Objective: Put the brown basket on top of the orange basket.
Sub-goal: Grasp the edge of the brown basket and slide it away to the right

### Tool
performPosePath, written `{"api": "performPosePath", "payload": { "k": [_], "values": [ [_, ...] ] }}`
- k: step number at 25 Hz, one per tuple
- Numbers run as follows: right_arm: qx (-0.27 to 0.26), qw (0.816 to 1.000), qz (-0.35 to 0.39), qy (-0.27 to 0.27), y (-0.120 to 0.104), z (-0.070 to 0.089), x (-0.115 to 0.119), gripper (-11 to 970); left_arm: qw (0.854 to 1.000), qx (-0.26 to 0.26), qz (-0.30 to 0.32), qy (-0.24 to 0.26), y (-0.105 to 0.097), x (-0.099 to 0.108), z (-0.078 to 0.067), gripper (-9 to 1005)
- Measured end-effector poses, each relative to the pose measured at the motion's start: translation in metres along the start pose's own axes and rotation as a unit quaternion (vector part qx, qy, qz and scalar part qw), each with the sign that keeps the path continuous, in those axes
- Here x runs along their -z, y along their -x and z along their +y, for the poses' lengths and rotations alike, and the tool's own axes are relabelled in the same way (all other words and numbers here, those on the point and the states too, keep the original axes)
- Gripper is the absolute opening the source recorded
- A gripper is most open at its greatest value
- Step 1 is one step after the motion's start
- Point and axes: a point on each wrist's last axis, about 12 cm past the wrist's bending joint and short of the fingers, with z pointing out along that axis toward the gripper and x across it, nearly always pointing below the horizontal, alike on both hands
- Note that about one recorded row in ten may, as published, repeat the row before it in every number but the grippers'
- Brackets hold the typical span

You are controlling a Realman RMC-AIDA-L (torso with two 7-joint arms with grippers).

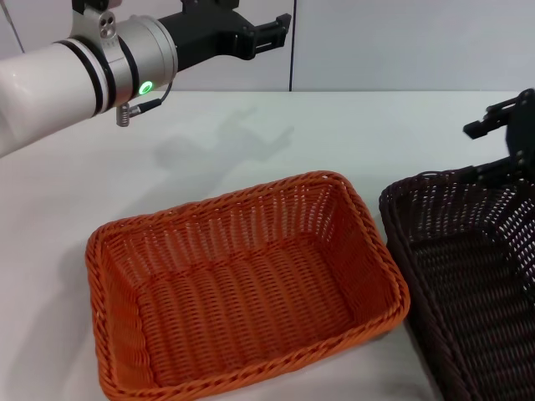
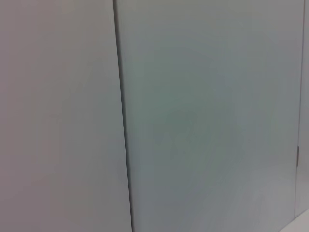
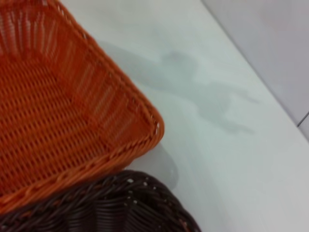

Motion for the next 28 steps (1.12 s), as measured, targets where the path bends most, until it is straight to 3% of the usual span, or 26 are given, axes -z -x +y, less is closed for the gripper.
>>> {"api": "performPosePath", "payload": {
  "k": [9,17,28],
  "values": [
    [0.030,0.999,0.033,0.008,0.004,0.002,-0.037,698,1.000,0.003,0.003,0.002,-0.002,0.000,0.001,830],
    [0.045,0.998,0.048,0.026,0.002,0.009,-0.064,631,1.000,0.010,0.003,0.008,-0.004,0.001,0.005,830],
    [0.040,0.998,0.056,0.009,-0.015,0.015,-0.058,515,1.000,0.017,0.008,0.017,-0.008,0.002,0.012,830]
  ]
}}
